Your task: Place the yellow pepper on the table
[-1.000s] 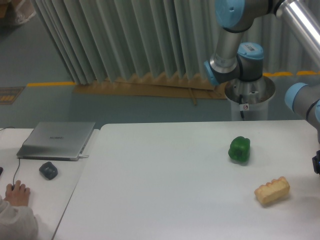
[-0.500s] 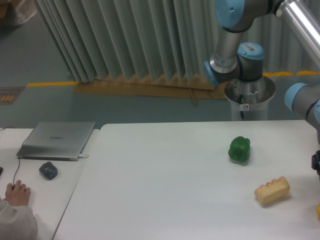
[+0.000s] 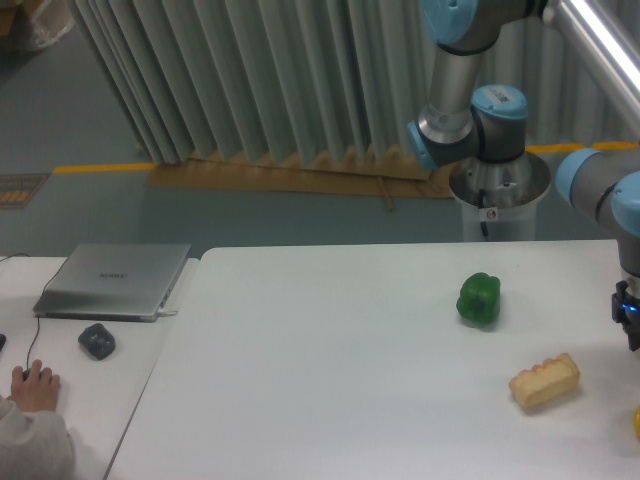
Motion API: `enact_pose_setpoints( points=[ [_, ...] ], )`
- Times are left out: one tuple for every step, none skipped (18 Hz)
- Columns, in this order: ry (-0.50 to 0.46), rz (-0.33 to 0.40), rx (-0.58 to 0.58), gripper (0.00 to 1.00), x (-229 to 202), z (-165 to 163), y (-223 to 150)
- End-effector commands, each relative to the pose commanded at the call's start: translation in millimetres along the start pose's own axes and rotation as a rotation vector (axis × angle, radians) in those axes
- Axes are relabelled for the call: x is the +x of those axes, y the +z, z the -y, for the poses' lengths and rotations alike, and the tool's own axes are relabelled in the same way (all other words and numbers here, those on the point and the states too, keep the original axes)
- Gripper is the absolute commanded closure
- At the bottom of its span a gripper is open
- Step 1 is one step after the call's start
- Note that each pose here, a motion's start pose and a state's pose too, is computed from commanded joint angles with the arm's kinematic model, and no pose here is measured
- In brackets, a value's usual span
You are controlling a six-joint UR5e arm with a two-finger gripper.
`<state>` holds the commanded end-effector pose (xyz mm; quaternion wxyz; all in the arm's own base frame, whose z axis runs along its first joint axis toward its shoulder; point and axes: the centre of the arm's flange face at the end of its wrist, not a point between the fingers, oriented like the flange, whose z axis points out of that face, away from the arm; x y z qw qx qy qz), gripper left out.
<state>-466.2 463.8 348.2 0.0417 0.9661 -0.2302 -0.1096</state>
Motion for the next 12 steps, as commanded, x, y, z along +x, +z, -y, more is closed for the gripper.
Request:
enact_pose_setpoints(
  points=[
    [0.011,-0.002,0.005,0.0,11.5,4.3,-9.5],
    [0.014,-0.001,0.006,0.0,20.9,3.7,-23.8],
    [0.021,-0.015,0.003,0.0,26.7,5.1,-27.5],
    [0.027,-0.025,0.003,0.0,32.4,7.0,-34.4],
    [0.03,-0.034,0.003,0.0,36.1,6.6,-40.3],
    [0.033,-0.046,0.002,0.0,38.6,7.2,-40.4],
    [0.034,-0.052,0.001,0.0,41.4,7.0,-44.9],
    [0.035,-0.056,0.002,0.0,44.7,5.7,-50.4],
    [0.037,-0.062,0.002,0.0,47.2,5.9,-52.8],
    [0.038,-0.065,0.003,0.0,49.4,5.2,-56.0],
    [0.036,-0.066,0.003,0.0,51.1,4.3,-60.0],
    [0.037,-0.071,0.002,0.0,52.4,3.9,-61.0]
  ],
)
